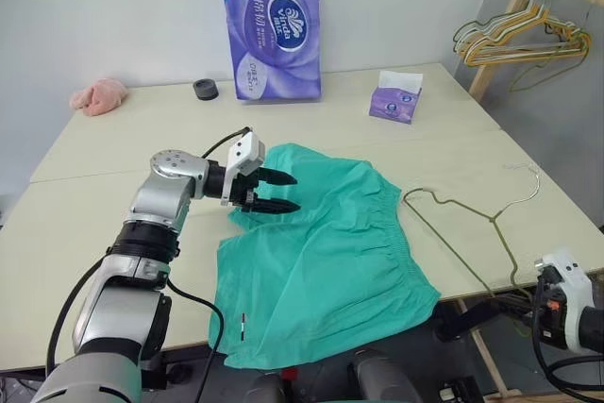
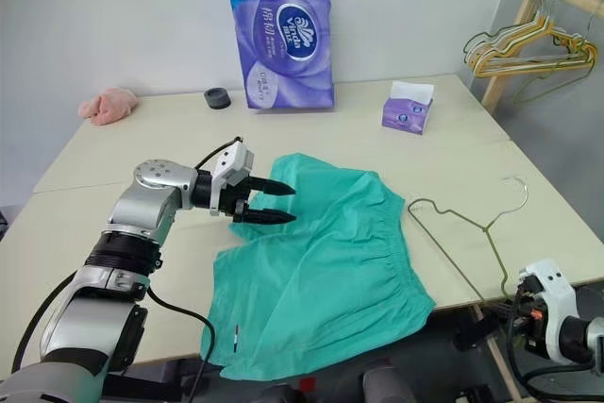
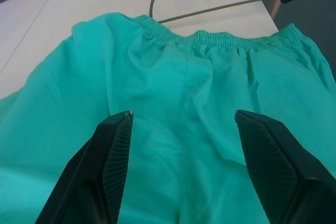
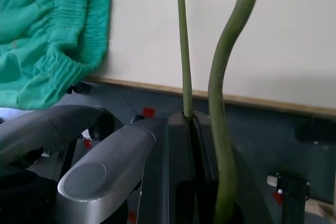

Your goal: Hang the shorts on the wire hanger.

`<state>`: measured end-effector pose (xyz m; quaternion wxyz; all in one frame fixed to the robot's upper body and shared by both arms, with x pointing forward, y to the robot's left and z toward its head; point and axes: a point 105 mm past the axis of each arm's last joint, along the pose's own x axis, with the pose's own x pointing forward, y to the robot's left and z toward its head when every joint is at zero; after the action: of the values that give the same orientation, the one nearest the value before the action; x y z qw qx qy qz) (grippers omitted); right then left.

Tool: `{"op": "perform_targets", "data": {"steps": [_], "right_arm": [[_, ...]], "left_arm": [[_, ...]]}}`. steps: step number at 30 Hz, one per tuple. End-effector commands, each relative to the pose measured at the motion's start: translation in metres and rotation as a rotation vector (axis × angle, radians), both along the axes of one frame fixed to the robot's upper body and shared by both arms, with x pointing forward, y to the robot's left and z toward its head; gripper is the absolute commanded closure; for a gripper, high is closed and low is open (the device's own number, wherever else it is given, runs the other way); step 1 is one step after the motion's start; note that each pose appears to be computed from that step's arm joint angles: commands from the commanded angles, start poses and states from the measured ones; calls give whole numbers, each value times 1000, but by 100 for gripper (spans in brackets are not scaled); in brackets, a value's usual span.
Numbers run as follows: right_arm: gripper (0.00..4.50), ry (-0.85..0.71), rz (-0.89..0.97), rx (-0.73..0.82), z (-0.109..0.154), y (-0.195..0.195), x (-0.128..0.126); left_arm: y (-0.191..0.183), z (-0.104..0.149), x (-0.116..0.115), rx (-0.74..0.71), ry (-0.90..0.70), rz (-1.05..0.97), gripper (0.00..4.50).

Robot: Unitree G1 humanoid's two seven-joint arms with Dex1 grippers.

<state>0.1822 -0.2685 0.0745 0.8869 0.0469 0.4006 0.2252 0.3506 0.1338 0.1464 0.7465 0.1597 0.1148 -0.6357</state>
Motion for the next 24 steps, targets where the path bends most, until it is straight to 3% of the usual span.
{"op": "perform_targets", "data": {"steps": [1, 5, 14, 24], "right_arm": [[450, -9, 20, 17, 10, 3, -4], [450, 19, 75, 64, 11, 17, -12], [450, 25, 104, 167, 19, 35, -4], [450, 104, 204, 196, 4, 56, 8]], "left_arm": [[-3, 9, -1, 2, -37, -13, 122], [-3, 8, -1, 8, -43, -9, 122], [-4, 7, 0, 15, -55, 1, 122], [-4, 7, 2, 15, -65, 17, 122]]}}
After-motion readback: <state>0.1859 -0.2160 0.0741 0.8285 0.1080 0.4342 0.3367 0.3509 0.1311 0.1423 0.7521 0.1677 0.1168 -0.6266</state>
